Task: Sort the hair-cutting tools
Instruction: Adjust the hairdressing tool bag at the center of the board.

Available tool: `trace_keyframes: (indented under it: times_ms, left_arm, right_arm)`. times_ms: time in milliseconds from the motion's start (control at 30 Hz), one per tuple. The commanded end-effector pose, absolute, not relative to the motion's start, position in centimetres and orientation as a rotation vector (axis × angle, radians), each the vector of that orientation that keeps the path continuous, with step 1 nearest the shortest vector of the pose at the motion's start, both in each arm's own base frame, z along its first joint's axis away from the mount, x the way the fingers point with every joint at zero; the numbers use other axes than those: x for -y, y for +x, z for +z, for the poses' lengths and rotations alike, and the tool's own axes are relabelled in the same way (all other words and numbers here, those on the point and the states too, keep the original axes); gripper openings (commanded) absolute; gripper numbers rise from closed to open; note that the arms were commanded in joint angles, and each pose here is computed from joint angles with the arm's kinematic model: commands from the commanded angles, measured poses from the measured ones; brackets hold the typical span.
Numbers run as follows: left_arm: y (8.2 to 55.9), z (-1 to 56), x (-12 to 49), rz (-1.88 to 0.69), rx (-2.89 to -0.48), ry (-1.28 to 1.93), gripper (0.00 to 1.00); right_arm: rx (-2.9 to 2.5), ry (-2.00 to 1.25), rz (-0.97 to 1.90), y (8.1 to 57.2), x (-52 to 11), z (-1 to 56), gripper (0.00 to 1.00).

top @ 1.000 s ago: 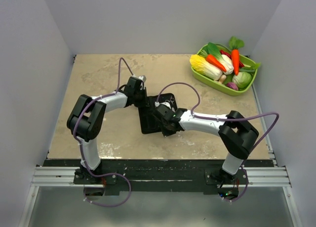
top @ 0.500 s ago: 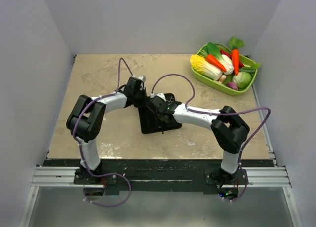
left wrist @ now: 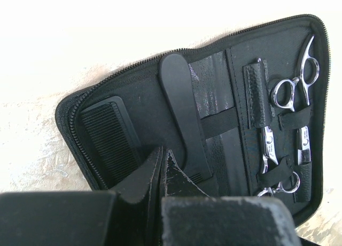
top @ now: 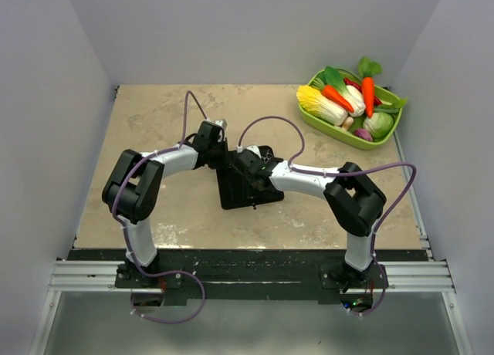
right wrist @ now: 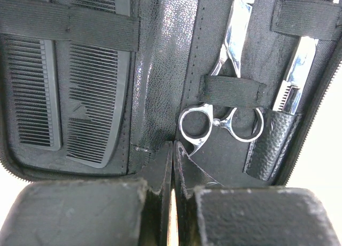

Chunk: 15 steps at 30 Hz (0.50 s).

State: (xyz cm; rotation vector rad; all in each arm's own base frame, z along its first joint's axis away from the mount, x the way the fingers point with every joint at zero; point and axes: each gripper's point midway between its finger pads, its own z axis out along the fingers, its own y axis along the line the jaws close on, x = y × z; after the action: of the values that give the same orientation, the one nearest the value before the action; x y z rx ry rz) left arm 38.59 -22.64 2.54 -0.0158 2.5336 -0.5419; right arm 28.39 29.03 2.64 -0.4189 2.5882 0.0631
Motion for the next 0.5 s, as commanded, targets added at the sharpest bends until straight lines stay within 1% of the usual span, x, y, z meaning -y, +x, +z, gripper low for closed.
trace_keyframes:
  times_ms: [0,233,467]
  left_arm:
    - [36.6,1.1,21.2,-0.463,-2.612,-0.017,0.00]
    - [36.7,1.2,21.2,-0.465,-2.611,-0.016,0.00]
    - [36.5,1.1,21.1,-0.461,-2.613,-0.015,0.00]
  right_arm:
    - [-2.526,-0.391,0.111,29.3,-29.6,4.7,0.00]
    - [-2.478,-0.380,0.194,29.9,-30.8,6.0,0.00]
    - [-2.500,-0.390,0.190,29.6,-30.9,5.1,0.00]
